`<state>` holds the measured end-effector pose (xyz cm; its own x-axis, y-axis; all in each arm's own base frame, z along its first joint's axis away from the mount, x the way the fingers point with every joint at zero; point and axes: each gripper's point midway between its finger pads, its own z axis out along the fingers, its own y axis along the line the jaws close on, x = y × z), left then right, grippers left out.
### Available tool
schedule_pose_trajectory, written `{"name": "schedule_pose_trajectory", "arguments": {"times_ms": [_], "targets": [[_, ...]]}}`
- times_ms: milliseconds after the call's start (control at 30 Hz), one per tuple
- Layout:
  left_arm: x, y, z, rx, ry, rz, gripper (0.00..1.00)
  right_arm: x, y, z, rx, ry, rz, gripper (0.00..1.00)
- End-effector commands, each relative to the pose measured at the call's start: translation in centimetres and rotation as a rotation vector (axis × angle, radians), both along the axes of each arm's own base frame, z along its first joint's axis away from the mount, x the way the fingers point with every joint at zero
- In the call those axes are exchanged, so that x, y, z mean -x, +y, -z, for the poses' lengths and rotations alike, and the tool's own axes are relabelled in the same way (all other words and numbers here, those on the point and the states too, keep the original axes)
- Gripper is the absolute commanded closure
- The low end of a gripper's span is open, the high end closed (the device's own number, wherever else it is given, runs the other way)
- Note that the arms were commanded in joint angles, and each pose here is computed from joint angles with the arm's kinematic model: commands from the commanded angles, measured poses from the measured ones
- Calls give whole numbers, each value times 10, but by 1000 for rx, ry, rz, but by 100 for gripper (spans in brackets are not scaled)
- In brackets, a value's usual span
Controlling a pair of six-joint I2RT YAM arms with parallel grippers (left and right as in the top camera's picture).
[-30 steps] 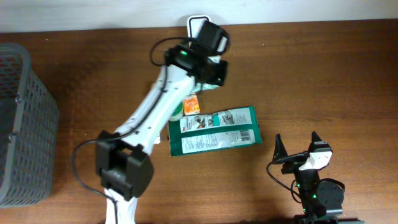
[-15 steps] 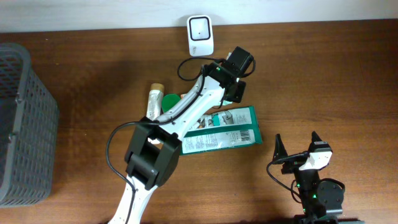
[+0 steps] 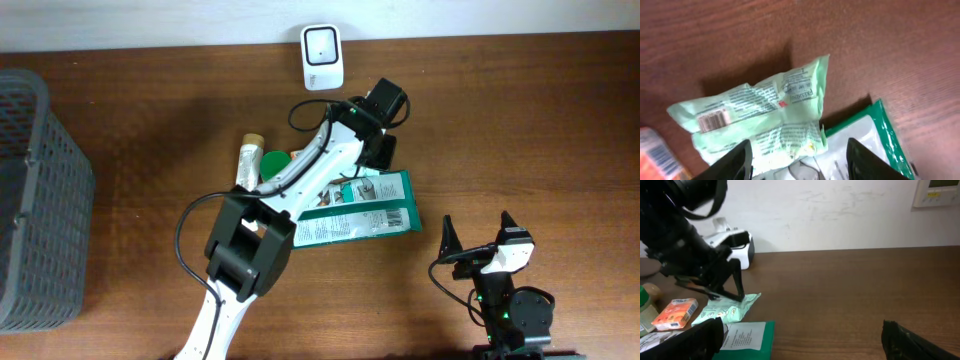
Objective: Scan the item barcode
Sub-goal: 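Carry the green packet with the left gripper and drop it near the Kleenex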
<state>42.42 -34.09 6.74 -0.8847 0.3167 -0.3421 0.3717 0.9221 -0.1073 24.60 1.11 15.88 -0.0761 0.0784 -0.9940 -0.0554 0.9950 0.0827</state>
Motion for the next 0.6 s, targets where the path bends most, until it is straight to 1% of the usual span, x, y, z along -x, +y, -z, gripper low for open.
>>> {"name": "schedule_pose_trajectory", "arguments": {"times_ms": [0,33,167,200,267,400,567], "targets": [[-17,1,-88,77,-151,75,40,0,0,2,-6,2,0,2],[-18,4,-105,80,-177,90,35,0,0,2,-6,2,0,2],[-23,31,-176,98,-292,94,22,0,0,2,-7,2,0,2],[-25,43,-195,112,-320,73,18,0,0,2,-6,2,0,2],[-29,66,-221,126,-357,32,11,0,0,2,-6,2,0,2],[-33,113,-246,124,-385,-52,7,0,0,2,-7,2,0,2],[-40,160,-252,103,-372,-140,2,0,0,2,-6,2,0,2]]}}
